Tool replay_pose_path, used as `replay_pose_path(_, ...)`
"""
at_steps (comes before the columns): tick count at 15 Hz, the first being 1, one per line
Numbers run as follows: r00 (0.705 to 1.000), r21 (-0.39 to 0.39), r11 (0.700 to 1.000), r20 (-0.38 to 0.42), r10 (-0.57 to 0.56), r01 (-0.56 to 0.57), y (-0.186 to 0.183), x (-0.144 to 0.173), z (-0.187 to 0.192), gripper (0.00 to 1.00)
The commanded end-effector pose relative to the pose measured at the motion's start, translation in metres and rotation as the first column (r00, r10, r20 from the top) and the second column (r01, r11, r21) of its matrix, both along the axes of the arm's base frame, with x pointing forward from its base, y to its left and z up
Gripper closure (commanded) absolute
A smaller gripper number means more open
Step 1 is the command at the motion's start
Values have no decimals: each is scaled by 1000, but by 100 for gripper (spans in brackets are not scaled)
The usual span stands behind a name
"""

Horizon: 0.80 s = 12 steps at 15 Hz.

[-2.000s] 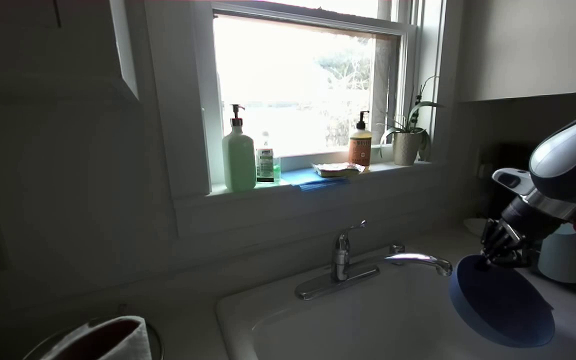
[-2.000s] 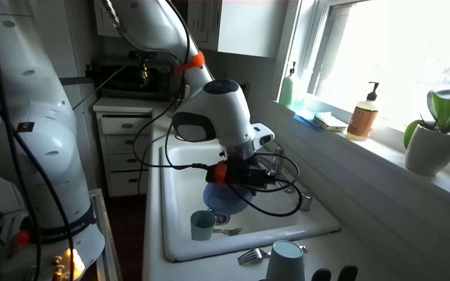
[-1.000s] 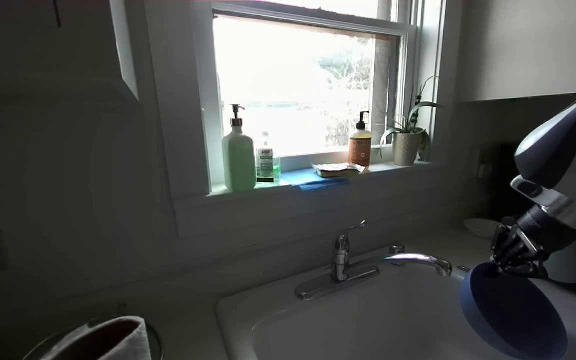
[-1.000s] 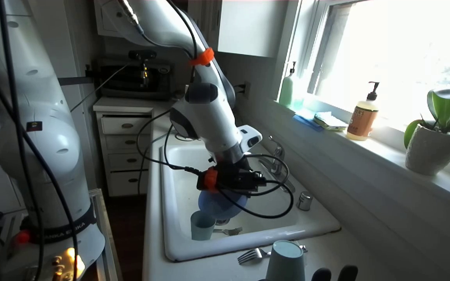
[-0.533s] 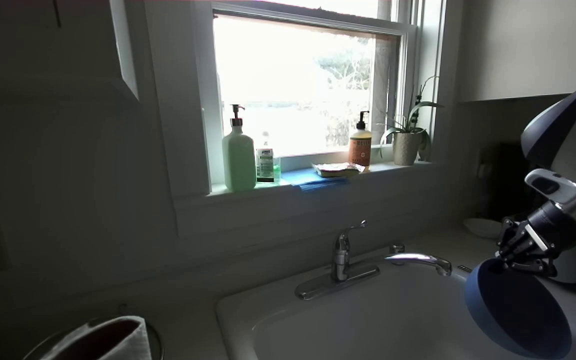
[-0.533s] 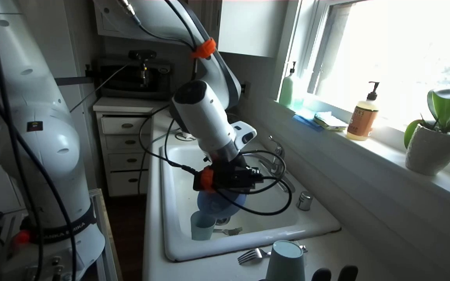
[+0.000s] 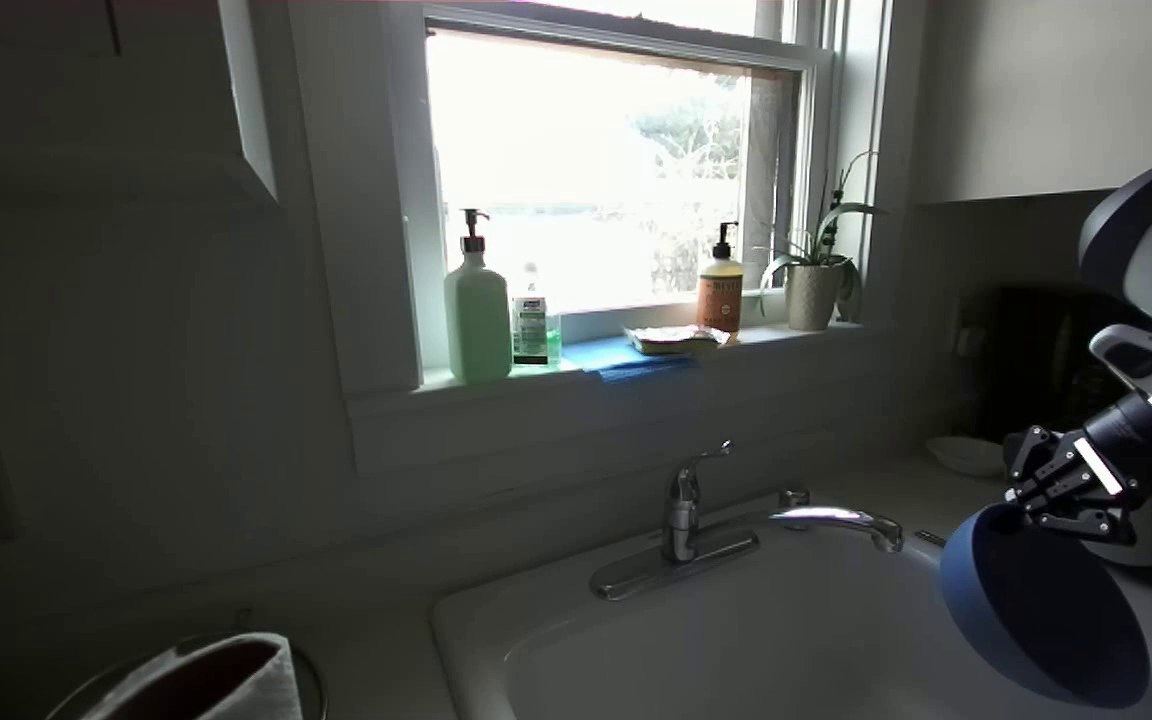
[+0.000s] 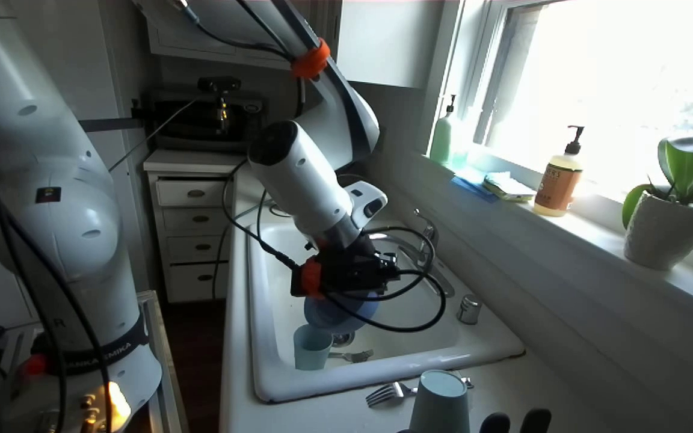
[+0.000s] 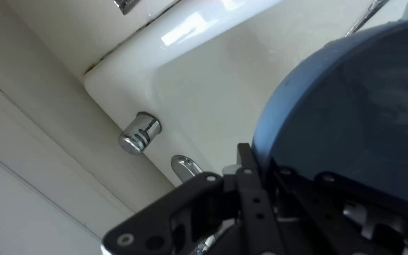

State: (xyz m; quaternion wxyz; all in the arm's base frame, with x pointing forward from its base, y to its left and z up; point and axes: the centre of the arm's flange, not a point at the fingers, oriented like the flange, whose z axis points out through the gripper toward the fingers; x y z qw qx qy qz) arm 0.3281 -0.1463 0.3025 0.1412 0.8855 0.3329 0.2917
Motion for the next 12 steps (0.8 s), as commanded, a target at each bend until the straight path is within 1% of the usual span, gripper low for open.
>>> replay_pose_path(1, 997, 4, 1000, 83, -1, 1, 6, -5, -41, 99)
replay_pose_path(5, 993, 30, 999, 112, -39, 36, 4, -7, -41, 99)
replay_pose_path(9, 990, 30, 998, 127, -54, 51, 3, -9, -41, 99)
replay_pose_path(10, 991, 24, 999, 125, -49, 46, 3, -8, -41, 99)
replay_pose_path(11, 997, 23, 999, 66, -41, 39, 2, -8, -39, 99)
replay_pose_path(12, 997, 40, 998, 63, -50, 47, -10, -3, 10, 95)
